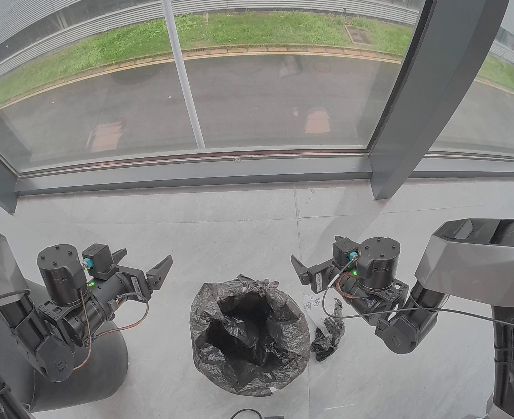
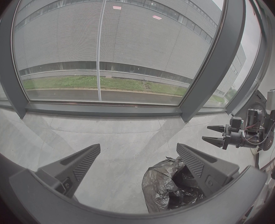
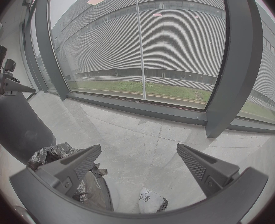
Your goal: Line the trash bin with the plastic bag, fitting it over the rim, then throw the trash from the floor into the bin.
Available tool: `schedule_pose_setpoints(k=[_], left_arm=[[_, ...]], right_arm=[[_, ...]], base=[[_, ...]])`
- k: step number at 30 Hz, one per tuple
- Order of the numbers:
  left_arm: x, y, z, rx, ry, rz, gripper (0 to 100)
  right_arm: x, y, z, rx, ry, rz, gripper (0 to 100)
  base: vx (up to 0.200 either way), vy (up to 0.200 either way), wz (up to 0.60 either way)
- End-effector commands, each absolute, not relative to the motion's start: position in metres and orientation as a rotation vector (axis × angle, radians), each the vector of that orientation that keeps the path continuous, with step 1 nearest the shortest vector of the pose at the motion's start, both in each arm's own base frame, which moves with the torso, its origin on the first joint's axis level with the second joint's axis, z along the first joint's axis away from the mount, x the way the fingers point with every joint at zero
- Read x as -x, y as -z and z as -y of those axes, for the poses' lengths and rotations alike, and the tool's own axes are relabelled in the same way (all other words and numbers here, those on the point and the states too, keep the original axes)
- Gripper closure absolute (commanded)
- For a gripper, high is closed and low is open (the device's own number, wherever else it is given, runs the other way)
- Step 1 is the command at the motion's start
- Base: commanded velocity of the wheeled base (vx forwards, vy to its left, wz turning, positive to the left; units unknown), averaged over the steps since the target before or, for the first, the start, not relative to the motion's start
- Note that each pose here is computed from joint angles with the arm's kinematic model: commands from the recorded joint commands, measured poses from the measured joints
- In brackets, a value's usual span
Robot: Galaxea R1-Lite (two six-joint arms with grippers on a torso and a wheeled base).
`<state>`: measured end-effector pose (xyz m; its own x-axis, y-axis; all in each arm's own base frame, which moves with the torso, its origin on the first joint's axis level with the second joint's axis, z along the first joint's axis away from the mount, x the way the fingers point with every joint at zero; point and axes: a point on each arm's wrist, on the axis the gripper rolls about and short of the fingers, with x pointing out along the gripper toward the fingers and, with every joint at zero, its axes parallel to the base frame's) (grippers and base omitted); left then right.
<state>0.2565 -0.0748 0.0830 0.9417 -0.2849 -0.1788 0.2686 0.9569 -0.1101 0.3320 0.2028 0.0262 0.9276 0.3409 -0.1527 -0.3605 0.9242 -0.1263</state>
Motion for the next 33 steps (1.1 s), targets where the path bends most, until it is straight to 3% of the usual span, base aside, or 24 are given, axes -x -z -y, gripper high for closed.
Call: schedule_pose_setpoints(k=[1, 12, 22, 28, 33], left_arm=[[-0.251, -0.083, 0.074, 0.089, 0.274, -0.198, 0], [-0.243, -0.025, 0.106, -0.011, 0.365, -0.381, 0], [-0.236, -0.023, 0.161, 0.084, 0.517, -0.373, 0], [-0.242, 0.01, 0.166, -0.023, 0.459, -0.434, 0], [-0.247, 0.016, 0.172, 0.022, 0.465, -0.442, 0]], right_arm=[[-0.329, -0.028, -0.202, 0.153, -0.365, -0.13, 0], [-0.33, -0.019, -0.203, 0.16, -0.367, -0.147, 0], [-0.331, -0.017, -0.204, 0.162, -0.367, -0.152, 0], [-0.331, -0.017, -0.204, 0.162, -0.369, -0.152, 0], [-0.331, -0.015, -0.204, 0.161, -0.369, -0.15, 0]], base=[[0.0, 0.0, 0.0], [0.0, 0.0, 0.0], [0.0, 0.0, 0.0], [0.0, 0.0, 0.0], [0.0, 0.0, 0.0]])
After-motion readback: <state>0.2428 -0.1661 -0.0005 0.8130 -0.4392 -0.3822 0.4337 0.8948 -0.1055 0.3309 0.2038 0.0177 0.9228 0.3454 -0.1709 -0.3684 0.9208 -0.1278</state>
